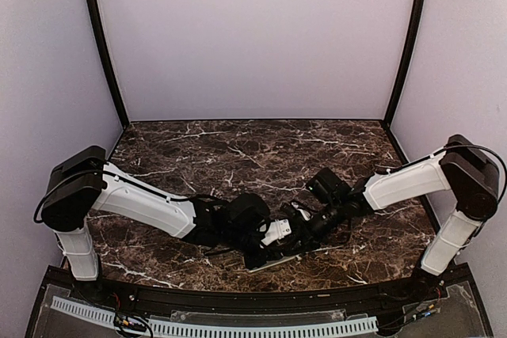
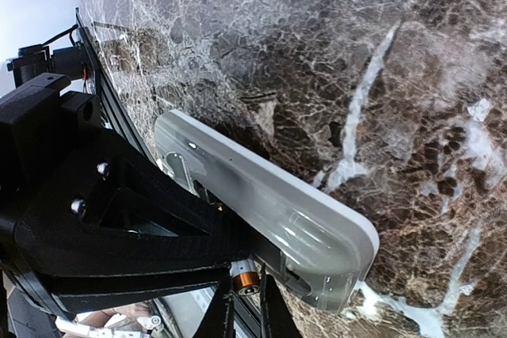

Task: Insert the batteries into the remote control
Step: Load the battery into the battery compartment.

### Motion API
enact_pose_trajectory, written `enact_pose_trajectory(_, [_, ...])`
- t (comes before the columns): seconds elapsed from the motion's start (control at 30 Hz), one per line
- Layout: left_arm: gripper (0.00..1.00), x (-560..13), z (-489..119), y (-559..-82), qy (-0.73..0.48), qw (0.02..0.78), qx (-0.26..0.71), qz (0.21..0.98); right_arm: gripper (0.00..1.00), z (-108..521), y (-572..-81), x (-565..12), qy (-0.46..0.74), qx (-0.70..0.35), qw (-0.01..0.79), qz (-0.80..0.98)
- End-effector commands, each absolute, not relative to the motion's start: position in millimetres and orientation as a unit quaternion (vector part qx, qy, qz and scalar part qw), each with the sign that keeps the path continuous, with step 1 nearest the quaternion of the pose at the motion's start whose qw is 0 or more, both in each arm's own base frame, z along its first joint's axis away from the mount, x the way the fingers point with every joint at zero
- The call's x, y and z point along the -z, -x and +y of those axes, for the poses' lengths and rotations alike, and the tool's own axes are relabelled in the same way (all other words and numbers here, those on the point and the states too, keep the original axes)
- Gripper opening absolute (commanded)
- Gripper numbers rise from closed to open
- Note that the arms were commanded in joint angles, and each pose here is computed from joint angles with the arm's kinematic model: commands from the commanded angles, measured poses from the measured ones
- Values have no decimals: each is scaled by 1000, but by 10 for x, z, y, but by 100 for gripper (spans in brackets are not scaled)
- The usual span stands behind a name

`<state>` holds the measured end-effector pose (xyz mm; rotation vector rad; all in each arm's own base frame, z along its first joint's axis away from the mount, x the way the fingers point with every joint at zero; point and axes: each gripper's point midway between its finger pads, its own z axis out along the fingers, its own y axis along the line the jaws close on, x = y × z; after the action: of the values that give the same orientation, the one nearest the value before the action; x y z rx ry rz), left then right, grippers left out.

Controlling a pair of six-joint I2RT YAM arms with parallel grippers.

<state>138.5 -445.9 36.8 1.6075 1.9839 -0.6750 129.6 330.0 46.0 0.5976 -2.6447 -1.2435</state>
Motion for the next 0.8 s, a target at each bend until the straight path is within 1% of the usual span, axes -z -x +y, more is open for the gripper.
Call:
enact_pose_trajectory(0.0, [0, 223, -3943, -1228, -600, 143, 175, 768, 7, 3335, -1279, -535, -215, 422, 72, -878])
enact_pose_trajectory(0.23, [0, 234, -3944, -1211, -602, 139, 178, 766, 5, 3349, -1318, -480, -215, 415, 69, -881])
enact_pose_trajectory(0.5, [0, 248, -3949, -1198, -607, 136, 179, 763, 0, 3390, -1295, -389, -216, 415, 81, -880])
enact_pose_trajectory(0.77, [0, 281, -3921, -1195, -607, 131, 176, 763, 1, 3343, -1299, -283, -216, 389, 89, -891])
